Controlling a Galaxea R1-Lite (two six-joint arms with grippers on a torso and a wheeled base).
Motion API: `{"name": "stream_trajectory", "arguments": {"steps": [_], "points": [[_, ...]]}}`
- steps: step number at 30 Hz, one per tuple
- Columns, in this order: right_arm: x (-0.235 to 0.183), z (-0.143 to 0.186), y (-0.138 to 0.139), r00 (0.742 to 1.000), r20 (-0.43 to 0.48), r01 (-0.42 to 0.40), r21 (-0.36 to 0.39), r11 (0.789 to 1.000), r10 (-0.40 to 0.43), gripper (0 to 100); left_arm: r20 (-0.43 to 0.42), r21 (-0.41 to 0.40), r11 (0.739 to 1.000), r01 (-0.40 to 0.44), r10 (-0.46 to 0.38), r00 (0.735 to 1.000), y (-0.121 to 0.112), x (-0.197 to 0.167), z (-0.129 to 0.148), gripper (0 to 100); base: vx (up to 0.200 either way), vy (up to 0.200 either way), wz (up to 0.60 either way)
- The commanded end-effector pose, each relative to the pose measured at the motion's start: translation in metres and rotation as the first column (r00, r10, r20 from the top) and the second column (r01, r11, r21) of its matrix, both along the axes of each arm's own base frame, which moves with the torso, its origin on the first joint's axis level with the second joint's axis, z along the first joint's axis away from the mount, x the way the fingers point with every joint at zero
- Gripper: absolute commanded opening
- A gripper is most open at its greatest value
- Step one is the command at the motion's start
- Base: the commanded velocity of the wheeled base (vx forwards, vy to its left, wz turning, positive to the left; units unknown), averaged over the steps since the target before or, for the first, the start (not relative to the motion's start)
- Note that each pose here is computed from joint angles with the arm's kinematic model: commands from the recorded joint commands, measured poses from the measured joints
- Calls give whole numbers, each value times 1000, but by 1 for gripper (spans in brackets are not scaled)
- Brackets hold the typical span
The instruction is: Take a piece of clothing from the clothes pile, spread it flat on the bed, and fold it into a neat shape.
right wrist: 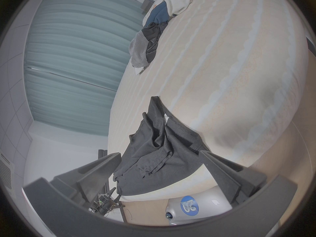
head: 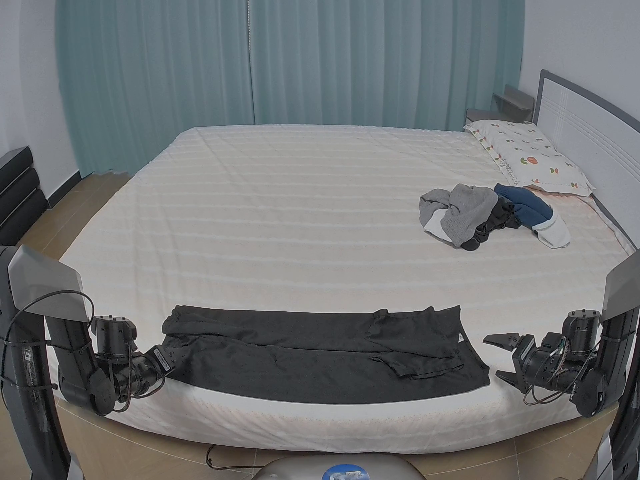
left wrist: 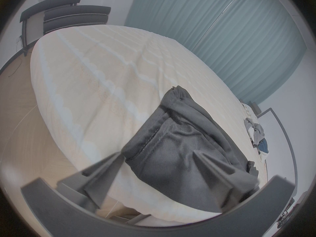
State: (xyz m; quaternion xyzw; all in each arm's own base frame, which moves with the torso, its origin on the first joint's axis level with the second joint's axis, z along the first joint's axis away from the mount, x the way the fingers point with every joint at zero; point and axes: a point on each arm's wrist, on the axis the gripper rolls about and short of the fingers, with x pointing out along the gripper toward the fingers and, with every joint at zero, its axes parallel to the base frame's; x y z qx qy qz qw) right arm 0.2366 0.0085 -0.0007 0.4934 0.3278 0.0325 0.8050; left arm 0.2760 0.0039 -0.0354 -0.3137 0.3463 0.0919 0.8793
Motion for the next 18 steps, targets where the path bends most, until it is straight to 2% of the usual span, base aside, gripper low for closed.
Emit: {"name": "stream_trajectory", "arguments": {"steps": [1,5,10,14,18], "points": [[1,0,0,1000,9,-2,0,1000,2,100,0,10,1000,-11,11,1000,1,1,-1,0,0,0,0],[1,0,0,1000,10,-2,-2,1000,2,100,4,60,998,-36,36,999,2,1,0,0,0,0,0],[1,0,1,1000,10,-4,-2,1000,4,100,-34,143,990,-14,19,999,4,-5,-3,0,0,0,0],[0,0,1,1000,8,-4,-2,1000,4,100,-54,225,974,-18,31,998,5,-9,-5,0,0,0,0],[0,0,1,1000,7,-4,-2,1000,4,100,-50,233,972,-31,44,998,6,-8,-4,0,0,0,0]]}}
